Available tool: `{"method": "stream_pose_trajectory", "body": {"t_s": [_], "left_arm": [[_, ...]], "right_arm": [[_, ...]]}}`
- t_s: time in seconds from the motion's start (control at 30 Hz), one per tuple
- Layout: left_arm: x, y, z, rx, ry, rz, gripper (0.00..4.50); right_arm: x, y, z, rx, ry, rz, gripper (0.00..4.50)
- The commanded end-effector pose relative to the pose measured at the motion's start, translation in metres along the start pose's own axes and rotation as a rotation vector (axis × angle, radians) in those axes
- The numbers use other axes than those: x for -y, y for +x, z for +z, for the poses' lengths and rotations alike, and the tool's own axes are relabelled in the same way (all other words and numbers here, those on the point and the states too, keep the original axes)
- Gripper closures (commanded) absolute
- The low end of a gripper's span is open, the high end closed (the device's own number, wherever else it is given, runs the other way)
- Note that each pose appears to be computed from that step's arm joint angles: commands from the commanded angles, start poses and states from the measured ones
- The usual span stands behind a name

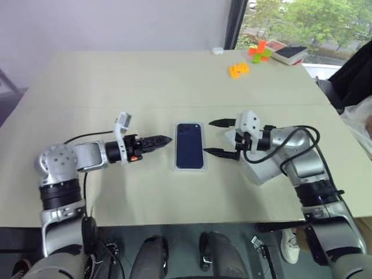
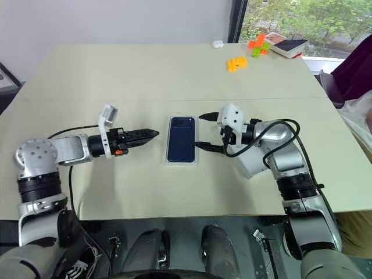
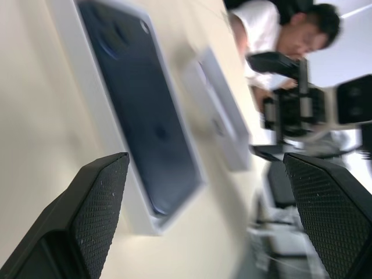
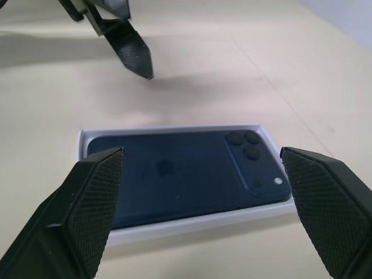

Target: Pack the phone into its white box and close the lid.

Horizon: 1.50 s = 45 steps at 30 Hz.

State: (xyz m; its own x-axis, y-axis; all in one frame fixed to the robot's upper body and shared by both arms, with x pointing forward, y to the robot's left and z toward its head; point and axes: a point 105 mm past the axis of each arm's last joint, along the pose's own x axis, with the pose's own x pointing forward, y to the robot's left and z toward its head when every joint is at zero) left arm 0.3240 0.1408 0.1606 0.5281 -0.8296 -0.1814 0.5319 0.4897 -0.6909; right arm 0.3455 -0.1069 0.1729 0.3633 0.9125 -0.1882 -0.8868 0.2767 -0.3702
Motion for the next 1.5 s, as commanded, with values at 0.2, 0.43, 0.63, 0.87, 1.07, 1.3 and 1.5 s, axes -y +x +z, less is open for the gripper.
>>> {"method": "stream_pose_trajectory", "body": {"t_s": [0.2, 0.43, 0.63, 0.87, 1.07, 1.3, 1.5], "left_arm": [[-0.01, -0.023, 0.027, 0.141, 0.561, 0.146, 0.05], [-0.009, -0.031, 0.011, 0.108, 0.671, 0.072, 0.05], [0.007, -0.027, 0.001, 0.194, 0.766, -0.027, 0.05], [0.008, -0.022, 0.001, 0.217, 0.774, -0.044, 0.05], [0.004, -0.02, -0.004, 0.208, 0.739, -0.029, 0.05], [0.008, -0.018, -0.005, 0.217, 0.73, -0.03, 0.05], [0.01, -0.014, -0.006, 0.221, 0.72, -0.031, 0.05]], "right_arm": [[0.007, -0.003, -0.005, -0.061, 0.071, -0.031, 0.0], [0.013, -0.034, -0.03, -0.245, 0.289, -0.152, 0.0], [0.026, -0.063, -0.036, -0.455, 0.326, -0.324, 0.0], [0.009, -0.063, -0.028, -0.584, 0.292, -0.332, 0.0], [-0.002, -0.063, -0.03, -0.658, 0.374, -0.418, 0.0], [-0.009, -0.065, -0.039, -0.712, 0.485, -0.465, 0.0], [-0.019, -0.067, -0.043, -0.747, 0.555, -0.482, 0.0]]}}
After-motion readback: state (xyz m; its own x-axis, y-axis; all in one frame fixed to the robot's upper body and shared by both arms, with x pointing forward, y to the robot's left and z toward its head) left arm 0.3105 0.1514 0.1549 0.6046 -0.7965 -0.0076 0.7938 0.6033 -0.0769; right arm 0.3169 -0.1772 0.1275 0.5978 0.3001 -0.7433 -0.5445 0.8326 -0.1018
